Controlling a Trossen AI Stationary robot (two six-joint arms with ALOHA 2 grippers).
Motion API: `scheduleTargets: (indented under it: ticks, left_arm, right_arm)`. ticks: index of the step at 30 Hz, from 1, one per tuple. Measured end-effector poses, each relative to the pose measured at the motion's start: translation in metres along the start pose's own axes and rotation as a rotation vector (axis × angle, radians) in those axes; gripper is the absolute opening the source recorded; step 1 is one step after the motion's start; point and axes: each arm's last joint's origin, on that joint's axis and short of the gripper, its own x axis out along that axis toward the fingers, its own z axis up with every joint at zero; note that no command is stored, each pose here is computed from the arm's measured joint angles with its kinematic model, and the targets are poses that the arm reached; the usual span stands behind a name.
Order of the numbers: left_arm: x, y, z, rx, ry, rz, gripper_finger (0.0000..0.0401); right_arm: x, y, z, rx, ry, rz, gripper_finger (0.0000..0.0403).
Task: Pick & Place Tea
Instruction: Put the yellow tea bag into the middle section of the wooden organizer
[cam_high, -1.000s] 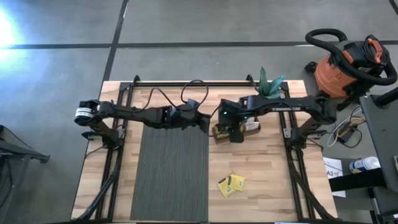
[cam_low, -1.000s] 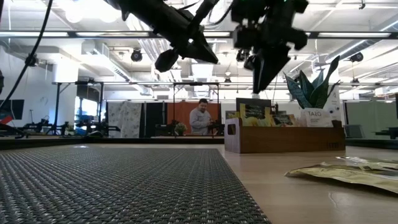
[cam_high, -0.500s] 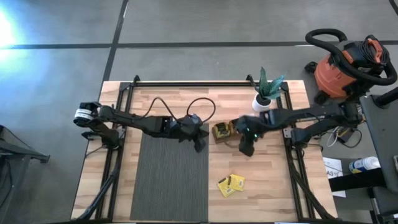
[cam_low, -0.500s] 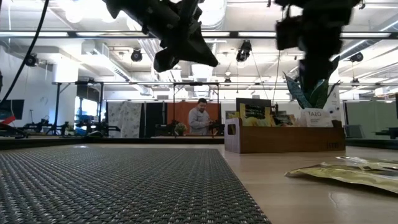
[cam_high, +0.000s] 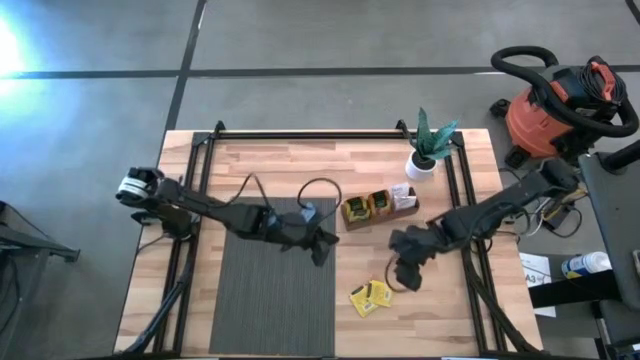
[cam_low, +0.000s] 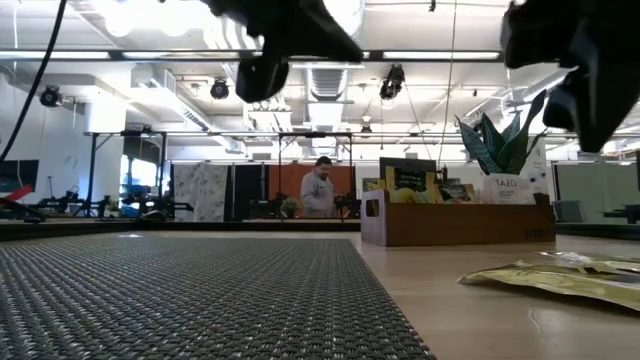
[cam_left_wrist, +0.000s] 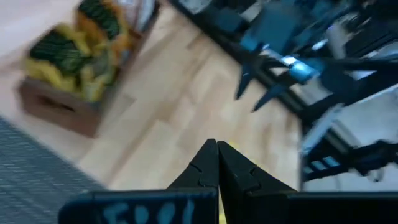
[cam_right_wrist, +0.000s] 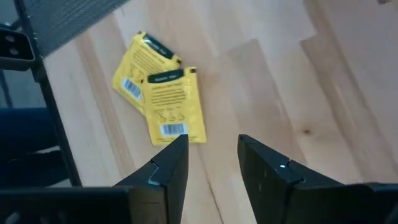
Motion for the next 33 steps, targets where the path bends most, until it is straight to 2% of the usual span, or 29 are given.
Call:
scheduleTargets:
  ticks: [8, 11, 15, 21, 26, 33]
  left_arm:
    - [-0.014, -0.035, -0.032, -0.156, -0.147, 0.028, 0.0000]
    - [-0.019, -0.041, -0.043, -0.204, -0.185, 0.051, 0.0000]
    - [-0.015, -0.045, -0.053, -0.251, -0.191, 0.042, 0.0000]
    - [0.013, -0.039, -0.075, -0.264, -0.143, 0.037, 0.0000]
    - [0.048, -0.029, -0.090, -0.309, -0.053, -0.059, 0.0000]
    - [0.089, -0.017, -0.097, -0.316, 0.047, -0.080, 0.0000]
  right_arm:
    - [0.011, 0.030, -0.027, -0.017, -0.153, -0.025, 0.0137]
    - [0.015, 0.039, -0.031, 0.013, -0.213, -0.010, 0.0137]
    - [0.028, 0.044, -0.031, 0.046, -0.222, -0.015, 0.0137]
    - [0.054, 0.051, -0.029, 0.068, -0.177, -0.026, 0.0137]
    - [0.079, 0.056, -0.036, 0.100, -0.115, -0.063, 0.0137]
    - [0.101, 0.059, -0.050, 0.243, -0.071, -0.094, 0.0137]
